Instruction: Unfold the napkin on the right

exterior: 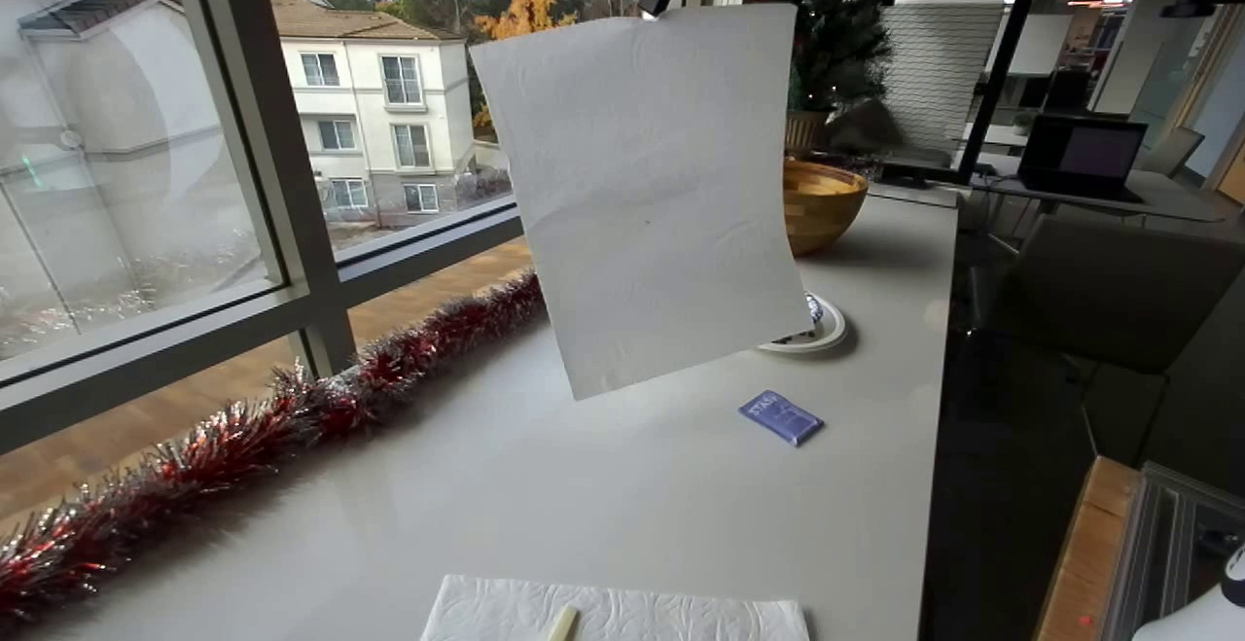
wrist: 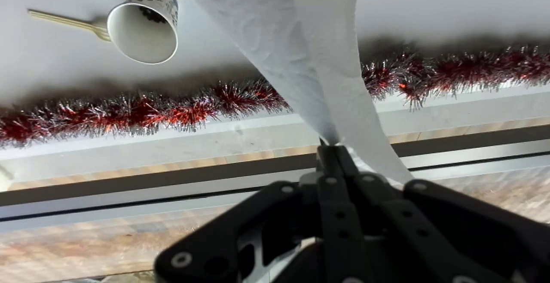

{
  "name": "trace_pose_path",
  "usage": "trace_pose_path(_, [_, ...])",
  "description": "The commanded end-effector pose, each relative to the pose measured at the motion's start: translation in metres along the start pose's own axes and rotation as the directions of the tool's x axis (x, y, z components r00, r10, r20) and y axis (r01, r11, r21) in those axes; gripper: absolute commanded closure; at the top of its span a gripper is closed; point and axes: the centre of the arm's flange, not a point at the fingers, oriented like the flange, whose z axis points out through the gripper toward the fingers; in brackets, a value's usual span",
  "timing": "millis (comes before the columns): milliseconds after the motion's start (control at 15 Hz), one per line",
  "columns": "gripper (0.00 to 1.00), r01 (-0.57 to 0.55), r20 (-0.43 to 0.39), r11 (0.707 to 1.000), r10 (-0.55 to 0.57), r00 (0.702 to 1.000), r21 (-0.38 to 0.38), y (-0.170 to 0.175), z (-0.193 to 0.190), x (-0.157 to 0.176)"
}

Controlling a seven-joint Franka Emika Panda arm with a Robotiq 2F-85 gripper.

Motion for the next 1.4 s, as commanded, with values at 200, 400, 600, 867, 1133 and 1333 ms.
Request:
trace_pose_path(200, [0.97, -0.058, -0.05, 0.975, 0.049, 0.998, -0.214, -0.029, 0.033, -0.019])
trace_pose_path(400, [0.97, -0.041, -0.002, 0.97, 0.041, 0.999, -0.238, -0.059, 0.059, -0.041])
trace_pose_path(600, [0.97, -0.012, 0.104, 0.981, 0.033, 0.994, -0.194, -0.101, 0.087, -0.07])
trace_pose_path(867, [0.96, 0.012, 0.229, 0.991, 0.018, 0.973, -0.131, -0.145, 0.116, -0.105])
trace_pose_path(1133, [0.96, 0.042, 0.264, 0.992, -0.009, 0.965, -0.12, -0.16, 0.134, -0.12])
trace_pose_path(1333, [0.63, 0.064, 0.246, 0.993, -0.037, 0.969, -0.103, -0.149, 0.15, -0.121])
